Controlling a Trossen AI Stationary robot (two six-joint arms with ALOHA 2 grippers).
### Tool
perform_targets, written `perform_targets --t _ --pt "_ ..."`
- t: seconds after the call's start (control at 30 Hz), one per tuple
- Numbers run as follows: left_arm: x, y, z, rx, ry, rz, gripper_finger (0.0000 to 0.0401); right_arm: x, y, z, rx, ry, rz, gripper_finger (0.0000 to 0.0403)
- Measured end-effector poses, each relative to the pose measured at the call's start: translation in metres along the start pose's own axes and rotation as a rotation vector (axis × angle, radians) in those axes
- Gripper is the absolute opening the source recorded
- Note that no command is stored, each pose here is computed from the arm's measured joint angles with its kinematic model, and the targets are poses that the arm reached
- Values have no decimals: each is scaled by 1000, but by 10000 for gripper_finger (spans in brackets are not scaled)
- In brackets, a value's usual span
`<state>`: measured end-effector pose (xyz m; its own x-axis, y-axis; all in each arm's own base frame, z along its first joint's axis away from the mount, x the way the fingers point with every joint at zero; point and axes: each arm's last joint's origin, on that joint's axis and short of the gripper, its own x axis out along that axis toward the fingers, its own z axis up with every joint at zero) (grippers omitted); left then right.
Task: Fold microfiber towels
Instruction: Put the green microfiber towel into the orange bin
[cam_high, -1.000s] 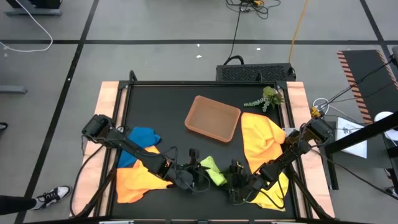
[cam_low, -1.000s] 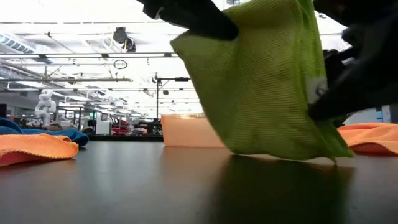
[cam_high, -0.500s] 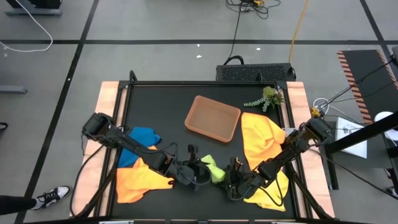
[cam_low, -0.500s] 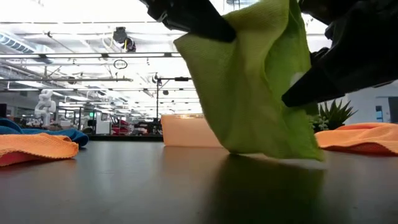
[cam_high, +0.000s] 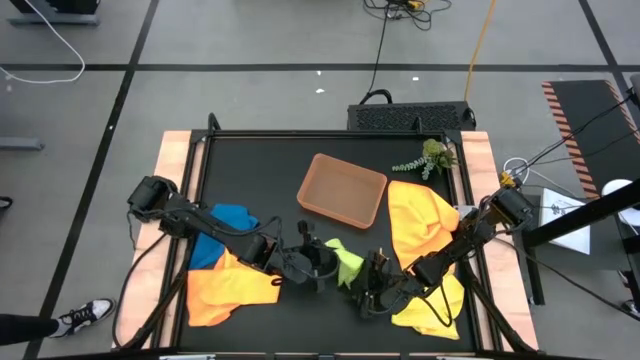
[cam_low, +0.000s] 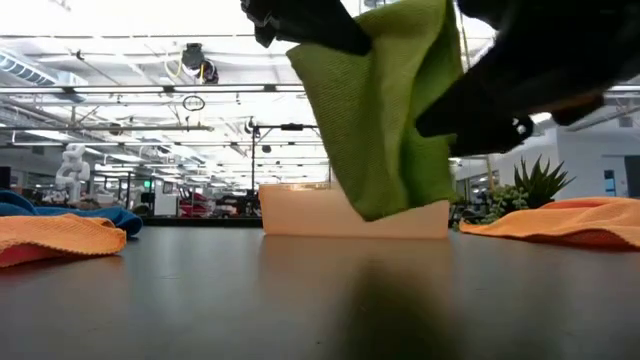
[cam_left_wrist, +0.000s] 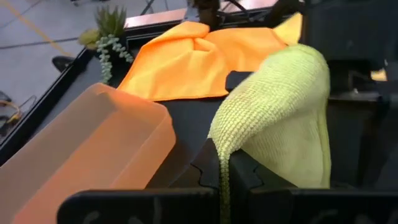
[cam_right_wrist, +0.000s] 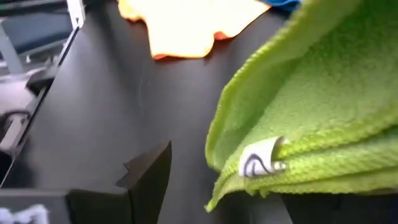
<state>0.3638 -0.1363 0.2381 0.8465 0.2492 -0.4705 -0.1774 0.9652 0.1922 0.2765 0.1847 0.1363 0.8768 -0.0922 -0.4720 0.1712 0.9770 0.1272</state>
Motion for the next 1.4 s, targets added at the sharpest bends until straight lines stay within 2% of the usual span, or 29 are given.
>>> perform_targets --t 0.23,0.4,0.53,0.73,0.8,0.97,1.13,1.4 --pt "3 7 -4 -29 40 61 1 9 -13 9 97 -55 -86 269" --pt "5 12 -7 -50 74 79 1 12 -19 12 135 -78 -138 239" --pt "4 12 -7 -45 74 79 1 12 -22 10 104 -63 -168 180" --pt "-5 17 -3 -37 82 74 1 12 -20 10 6 -56 -166 42" --pt "-12 21 0 -36 88 76 1 10 -19 11 -37 -59 -160 12" --pt "-26 29 8 -34 79 74 1 2 -24 26 -55 -77 -162 5" --pt "-22 39 9 4 88 102 1 -13 -36 50 -86 -91 -189 2" --pt "-3 77 10 -9 123 200 1 -35 -82 82 -104 -33 -326 1"
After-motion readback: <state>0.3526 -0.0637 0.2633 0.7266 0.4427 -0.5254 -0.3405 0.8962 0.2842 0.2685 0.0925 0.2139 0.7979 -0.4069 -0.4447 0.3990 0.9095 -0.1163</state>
